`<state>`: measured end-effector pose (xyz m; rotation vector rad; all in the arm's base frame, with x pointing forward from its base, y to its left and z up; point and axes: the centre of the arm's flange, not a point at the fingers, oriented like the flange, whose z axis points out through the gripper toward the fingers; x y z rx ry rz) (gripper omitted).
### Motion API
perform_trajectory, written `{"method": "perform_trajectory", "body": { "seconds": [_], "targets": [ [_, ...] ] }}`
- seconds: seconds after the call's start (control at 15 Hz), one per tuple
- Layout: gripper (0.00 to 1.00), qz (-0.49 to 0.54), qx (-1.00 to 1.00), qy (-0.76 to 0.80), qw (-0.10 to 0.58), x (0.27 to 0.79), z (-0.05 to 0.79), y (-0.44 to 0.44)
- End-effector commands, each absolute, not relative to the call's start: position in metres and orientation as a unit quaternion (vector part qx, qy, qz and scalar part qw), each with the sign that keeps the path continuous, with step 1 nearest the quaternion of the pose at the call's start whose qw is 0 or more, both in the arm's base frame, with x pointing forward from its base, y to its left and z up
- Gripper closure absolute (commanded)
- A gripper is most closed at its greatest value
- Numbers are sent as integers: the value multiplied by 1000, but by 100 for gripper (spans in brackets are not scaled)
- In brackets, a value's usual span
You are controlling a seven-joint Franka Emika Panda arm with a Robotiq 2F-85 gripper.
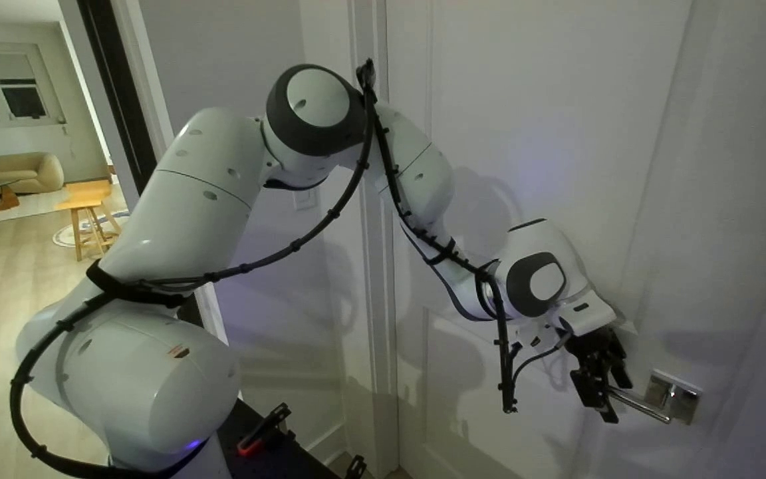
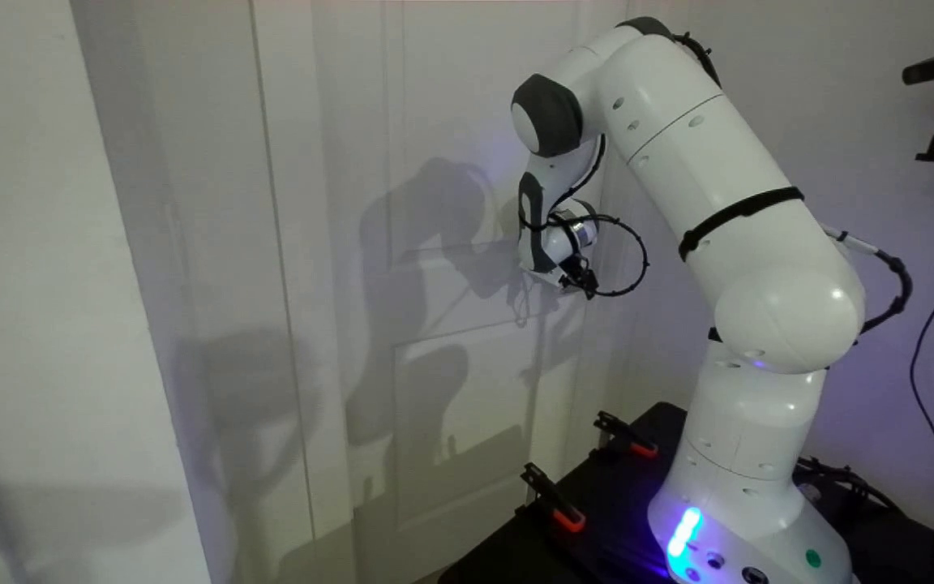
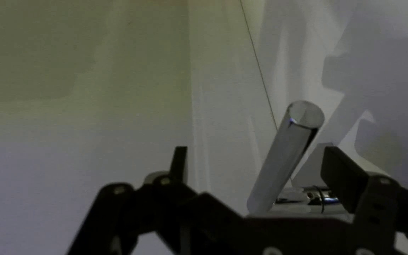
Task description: Close the door
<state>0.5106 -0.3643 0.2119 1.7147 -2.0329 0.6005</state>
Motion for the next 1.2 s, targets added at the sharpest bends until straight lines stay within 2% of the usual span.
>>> {"method": "perform_trajectory", "body": {
  "seconds": [0.0, 0.93, 1.0, 1.13],
  "targets": [
    [1, 179, 659, -708, 180, 483, 278, -347],
    [0, 294, 629, -696, 183, 489, 281, -336],
    [0, 254, 621, -710, 211, 504, 231, -362],
    [0, 284, 621, -704, 197, 499, 259, -357]
  ]
}}
